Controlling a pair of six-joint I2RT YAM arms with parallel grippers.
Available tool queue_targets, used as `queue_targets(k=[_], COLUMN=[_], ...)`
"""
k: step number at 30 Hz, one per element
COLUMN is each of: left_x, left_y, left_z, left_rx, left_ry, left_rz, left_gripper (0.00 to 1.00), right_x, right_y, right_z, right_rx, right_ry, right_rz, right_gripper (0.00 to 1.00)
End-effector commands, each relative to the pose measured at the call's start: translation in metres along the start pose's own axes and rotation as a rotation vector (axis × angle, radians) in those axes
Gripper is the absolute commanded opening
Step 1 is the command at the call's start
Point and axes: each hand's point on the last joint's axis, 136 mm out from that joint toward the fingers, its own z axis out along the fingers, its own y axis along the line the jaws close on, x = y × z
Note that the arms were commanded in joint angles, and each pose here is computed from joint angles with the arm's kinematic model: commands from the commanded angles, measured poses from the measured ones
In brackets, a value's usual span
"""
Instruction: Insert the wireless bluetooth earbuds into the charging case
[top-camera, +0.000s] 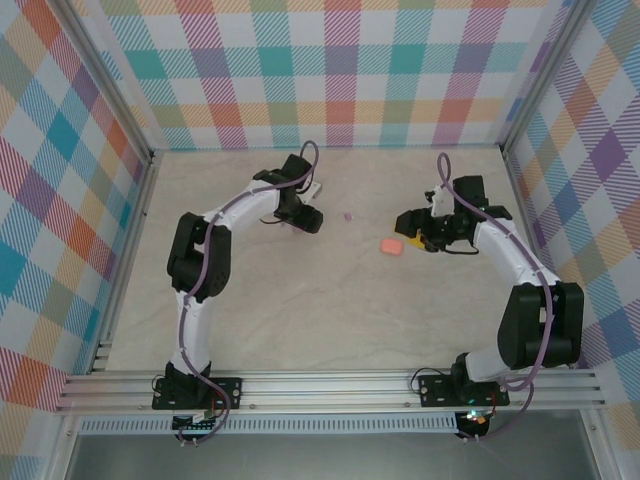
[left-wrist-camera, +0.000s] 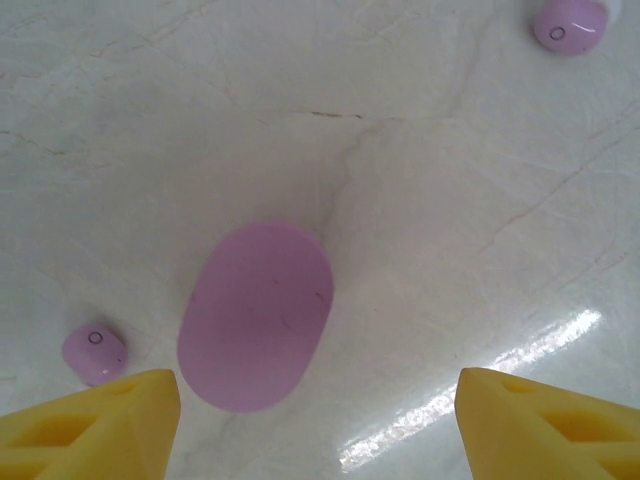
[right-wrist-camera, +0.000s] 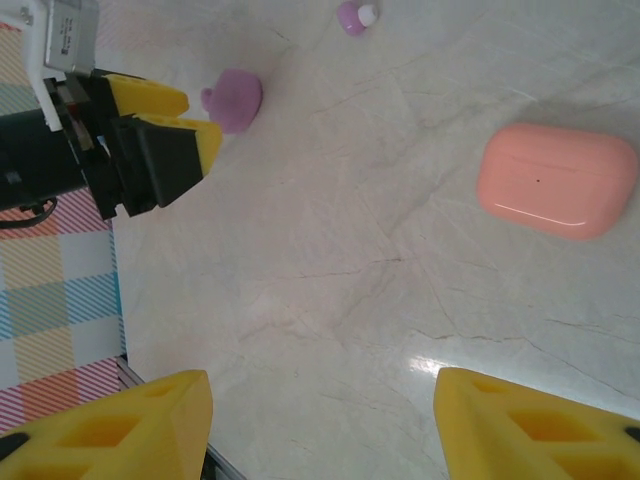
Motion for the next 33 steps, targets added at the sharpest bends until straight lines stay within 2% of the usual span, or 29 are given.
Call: queue_targets(k=[1,17,28,33], left_x=[0.009,0.011,0.016,0.021], left_y=[0.006,0.003,-0.005,-0.009], left_z=[0.008,0.043,0.047,0.044], left_rx=[0.026,0.076,0.119,0.134], left_ry=[0.07,0.089,0.09,0.065], left_rz=[0.009,0.087,0.062,0.043], left_gripper=[0.73,0.67,0.42,0.39], right_x=[-0.001,-0.015,-0.018,-0.017], right_y=[0.014,0.028,0.032,0.033], right_z=[-0.005,-0.021,-0.02,-0.021], right_rx=[-0.059,-0.034,-0.059,-0.062], right_ry=[-0.014,-0.061,-0.062,-0.062], right_rz=[-0.016,0.011,0.025,0.036], right_gripper=[0.61,0.62,0.62,0.62])
